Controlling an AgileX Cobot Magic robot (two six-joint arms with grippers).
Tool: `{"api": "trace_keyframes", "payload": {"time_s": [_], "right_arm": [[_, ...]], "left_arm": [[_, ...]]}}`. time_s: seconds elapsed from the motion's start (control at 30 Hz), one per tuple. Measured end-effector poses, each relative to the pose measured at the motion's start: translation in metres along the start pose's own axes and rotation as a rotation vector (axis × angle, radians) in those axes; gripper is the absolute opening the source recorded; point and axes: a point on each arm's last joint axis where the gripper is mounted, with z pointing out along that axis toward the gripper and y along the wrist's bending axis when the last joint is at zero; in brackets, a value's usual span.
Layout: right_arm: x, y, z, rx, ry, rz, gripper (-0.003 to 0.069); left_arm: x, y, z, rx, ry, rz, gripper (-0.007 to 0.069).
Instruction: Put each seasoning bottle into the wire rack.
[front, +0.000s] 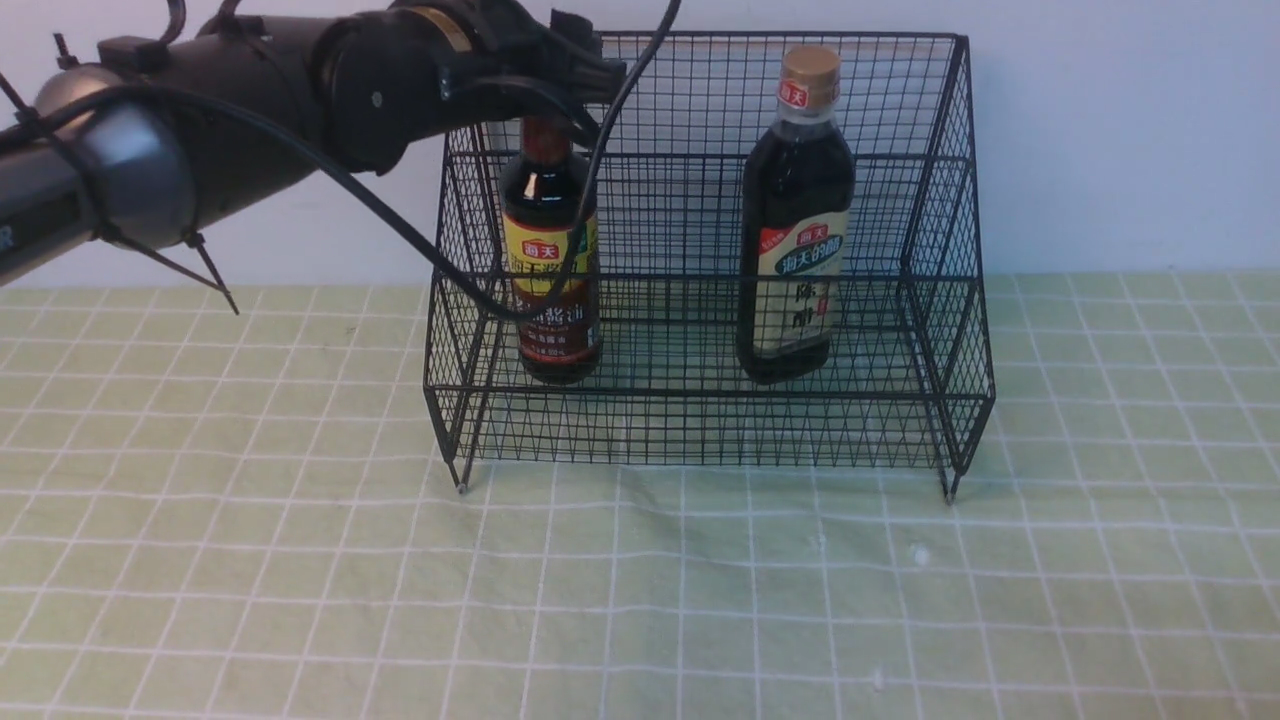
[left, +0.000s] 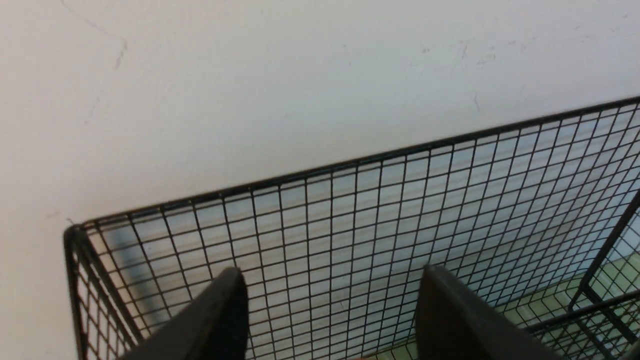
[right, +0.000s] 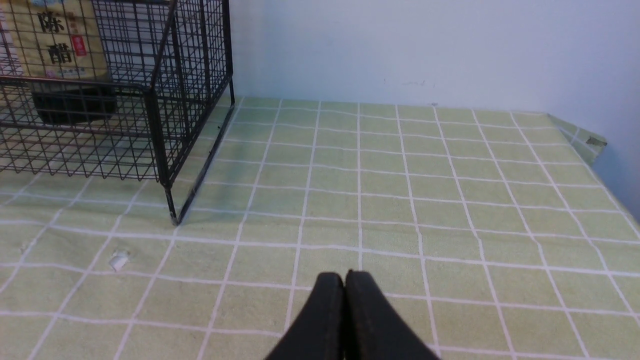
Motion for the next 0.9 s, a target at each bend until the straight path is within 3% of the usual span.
{"api": "trace_keyframes", "payload": {"time_s": [0.3, 0.5, 0.53, 0.6, 0.77, 0.9], "right_arm": [[0.000, 0.000, 0.000, 0.000, 0.000, 0.000, -0.0015], [0.000, 0.000, 0.000, 0.000, 0.000, 0.000, -0.0015], [0.000, 0.000, 0.000, 0.000, 0.000, 0.000, -0.0015], [0.000, 0.000, 0.000, 0.000, 0.000, 0.000, -0.0015], [0.000, 0.000, 0.000, 0.000, 0.000, 0.000, -0.0015], [0.000, 0.000, 0.000, 0.000, 0.000, 0.000, -0.0015]], "left_arm": [[-0.030, -0.003, -0.037, 0.012, -0.018, 0.006, 0.0376], [-0.054, -0.010, -0.076, 0.035, -0.029, 0.027, 0.0158], [-0.058, -0.015, -0.086, 0.051, -0.021, 0.043, 0.0069], [-0.061, -0.022, -0.096, 0.073, -0.001, 0.053, 0.0024], [-0.053, -0.048, -0.109, 0.152, 0.118, 0.090, -0.0006], [-0.027, -0.069, -0.107, 0.223, 0.344, 0.120, -0.0006]]}}
